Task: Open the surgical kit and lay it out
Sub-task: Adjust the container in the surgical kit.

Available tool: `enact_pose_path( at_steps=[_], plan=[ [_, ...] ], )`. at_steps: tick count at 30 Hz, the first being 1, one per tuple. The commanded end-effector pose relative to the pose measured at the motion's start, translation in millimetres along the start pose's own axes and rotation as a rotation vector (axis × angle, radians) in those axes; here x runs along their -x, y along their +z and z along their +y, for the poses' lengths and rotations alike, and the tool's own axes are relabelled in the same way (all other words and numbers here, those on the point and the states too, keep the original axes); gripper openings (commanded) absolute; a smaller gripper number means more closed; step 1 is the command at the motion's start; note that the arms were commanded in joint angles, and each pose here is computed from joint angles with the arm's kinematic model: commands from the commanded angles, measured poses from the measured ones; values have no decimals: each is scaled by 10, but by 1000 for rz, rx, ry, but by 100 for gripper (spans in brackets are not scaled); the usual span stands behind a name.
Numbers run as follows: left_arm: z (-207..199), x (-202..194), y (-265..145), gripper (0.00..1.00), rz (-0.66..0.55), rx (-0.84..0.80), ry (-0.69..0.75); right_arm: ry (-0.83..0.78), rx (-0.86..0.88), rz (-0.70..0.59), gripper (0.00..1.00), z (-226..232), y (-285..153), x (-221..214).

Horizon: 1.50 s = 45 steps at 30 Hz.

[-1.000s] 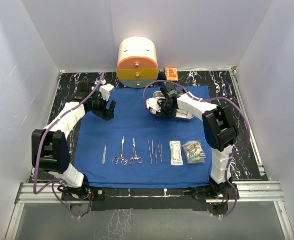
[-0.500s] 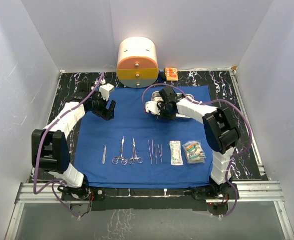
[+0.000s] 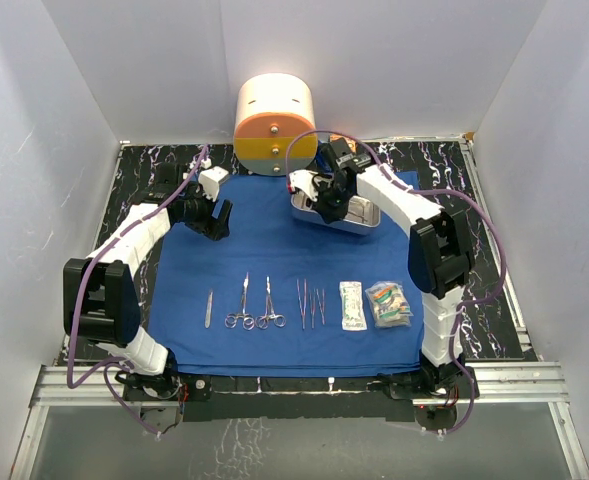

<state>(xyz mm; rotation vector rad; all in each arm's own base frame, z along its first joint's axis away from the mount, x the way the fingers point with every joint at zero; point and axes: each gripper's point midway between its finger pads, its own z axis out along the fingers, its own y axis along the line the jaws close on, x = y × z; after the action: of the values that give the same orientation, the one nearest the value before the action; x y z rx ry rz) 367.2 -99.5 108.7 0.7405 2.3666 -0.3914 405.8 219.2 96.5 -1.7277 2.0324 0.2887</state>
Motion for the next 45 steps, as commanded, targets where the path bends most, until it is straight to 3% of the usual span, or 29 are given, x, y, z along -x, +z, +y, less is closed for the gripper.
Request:
enact_pose_path(
  at_steps=[1, 6, 13, 17, 36, 38, 45],
  plan=[
    [-50, 138, -127, 79, -53, -14, 10, 48, 85, -98, 0, 124, -346, 372],
    [-48, 136, -133, 79, -55, -13, 8, 111, 118, -114, 0, 202, -481, 465],
    [-52, 146, -125, 79, -57, -20, 3, 125, -55, 27, 0, -62, -367, 187],
    [-48, 146, -131, 80, -59, -18, 3, 56, -156, 71, 0, -163, -217, 95],
    [-44, 131, -115, 80, -57, -27, -14, -193, -190, 192, 1, 8, 315, -354],
    [-44, 134, -115, 80, -58, -27, -14, -192, -187, 183, 7, 3, 313, -330],
    [-59, 130, -120, 81, -63, -31, -15, -119, -178, 85, 43, -62, 184, -84]
  ],
)
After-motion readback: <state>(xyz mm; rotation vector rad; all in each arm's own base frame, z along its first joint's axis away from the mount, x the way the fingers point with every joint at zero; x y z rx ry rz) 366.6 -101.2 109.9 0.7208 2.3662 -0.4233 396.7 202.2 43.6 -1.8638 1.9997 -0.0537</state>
